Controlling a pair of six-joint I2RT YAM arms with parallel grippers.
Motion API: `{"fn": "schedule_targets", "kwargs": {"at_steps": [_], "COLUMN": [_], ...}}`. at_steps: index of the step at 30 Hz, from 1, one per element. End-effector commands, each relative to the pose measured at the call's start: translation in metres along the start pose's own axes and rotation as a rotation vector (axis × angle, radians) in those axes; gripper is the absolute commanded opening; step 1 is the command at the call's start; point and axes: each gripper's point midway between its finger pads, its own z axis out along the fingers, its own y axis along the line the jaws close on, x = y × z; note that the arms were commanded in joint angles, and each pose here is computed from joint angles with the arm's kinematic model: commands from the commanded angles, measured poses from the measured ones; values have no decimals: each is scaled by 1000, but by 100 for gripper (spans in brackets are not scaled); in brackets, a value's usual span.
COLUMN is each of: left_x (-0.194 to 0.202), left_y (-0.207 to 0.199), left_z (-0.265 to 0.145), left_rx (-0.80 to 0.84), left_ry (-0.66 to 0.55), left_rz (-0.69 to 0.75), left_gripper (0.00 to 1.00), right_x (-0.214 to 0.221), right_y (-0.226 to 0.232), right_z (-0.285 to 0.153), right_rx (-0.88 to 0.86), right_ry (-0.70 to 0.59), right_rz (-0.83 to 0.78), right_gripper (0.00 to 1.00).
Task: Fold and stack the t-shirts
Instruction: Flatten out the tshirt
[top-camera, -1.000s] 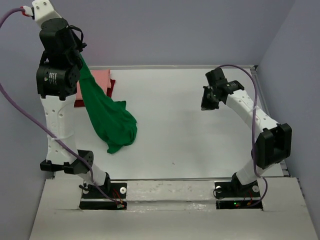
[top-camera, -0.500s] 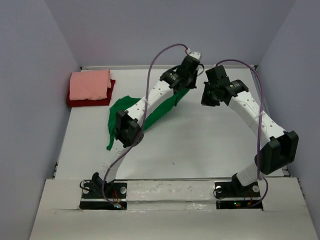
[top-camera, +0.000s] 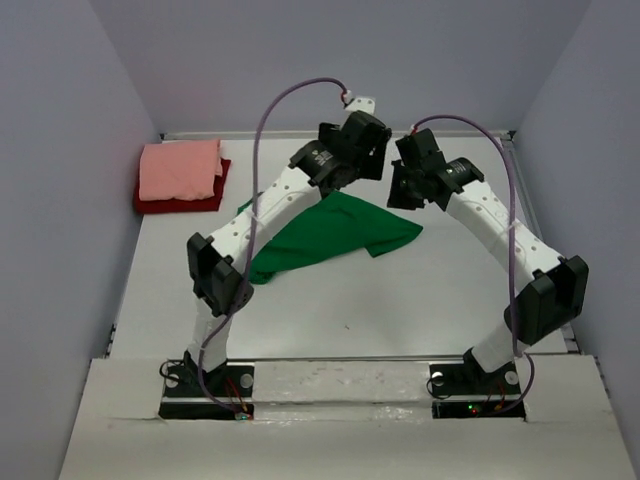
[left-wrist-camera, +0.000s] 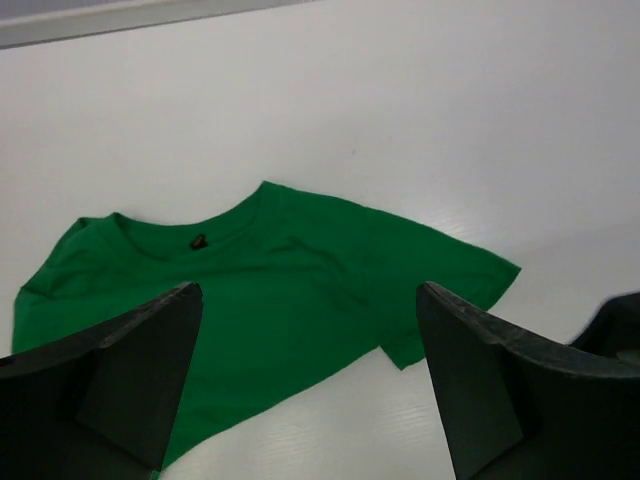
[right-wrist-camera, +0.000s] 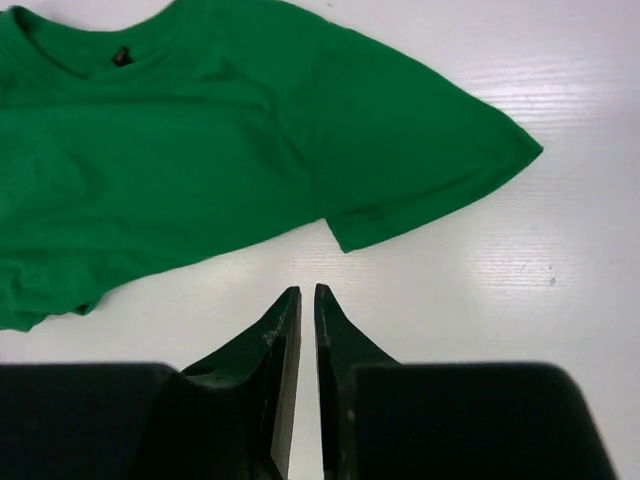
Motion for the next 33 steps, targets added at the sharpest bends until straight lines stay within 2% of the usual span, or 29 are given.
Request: {"fn": "schedule_targets", "kwargs": {"at_steps": [1, 2, 4, 5, 7, 10, 13, 15, 16, 17, 18, 19, 21, 24, 27, 33], "left_x": [-86, -77, -75, -63, -60, -54, -50, -50, -50, -49, -50, -47, -42, -33, -20, 3], "left_y": [80, 95, 129, 136, 172, 207, 230, 248, 255, 259, 276, 277, 298, 308, 323, 322], "left_z": [-88, -88, -86, -77, -72, -66, -61, -59, -58, -56, -56, -52, -49, -43, -36, -17], "left_rx": [-84, -120, -164, -157, -218, -287, -313, -322, -329, -324, -341, -311, -324, -298, -310, -265], "left_ry": [-257, -246, -244, -201, -193, -176, -156, -153, -152, -145, -146, -131, -124, -111, -92, -33], "left_rz": [-258, -260, -305, -306, -337, -338, -351, -362, -370, -379, -398, -409, -441, -466, -484, -513], "left_gripper": [99, 99, 99, 99, 99, 98, 98, 99, 99, 99, 99, 99, 99, 99, 99, 99], "right_x": [6, 7, 1, 2, -8, -16, -15, -18, -14, -15, -28, -15, -30, -27, -34, -30], "right_y": [-6, -2, 5, 7, 3, 0, -2, -3, 2, 0, 2, 5, -2, -8, -10, -2], "right_z": [25, 28, 27, 32, 36, 50, 72, 92, 98, 105, 108, 126, 136, 158, 175, 202], "right_rx": [38, 19, -19, -24, -26, -28, -10, -11, -35, -37, -51, -67, -69, -89, -121, -204], "right_ry": [44, 52, 59, 72, 65, 84, 125, 161, 195, 208, 191, 254, 254, 292, 298, 375], "right_rz": [-4, -15, -15, -19, -3, -25, -50, -78, -85, -91, -83, -88, -52, -15, -41, -87], "right_gripper": [21, 25, 27, 27, 27, 18, 17, 25, 34, 47, 48, 55, 57, 58, 57, 55]}}
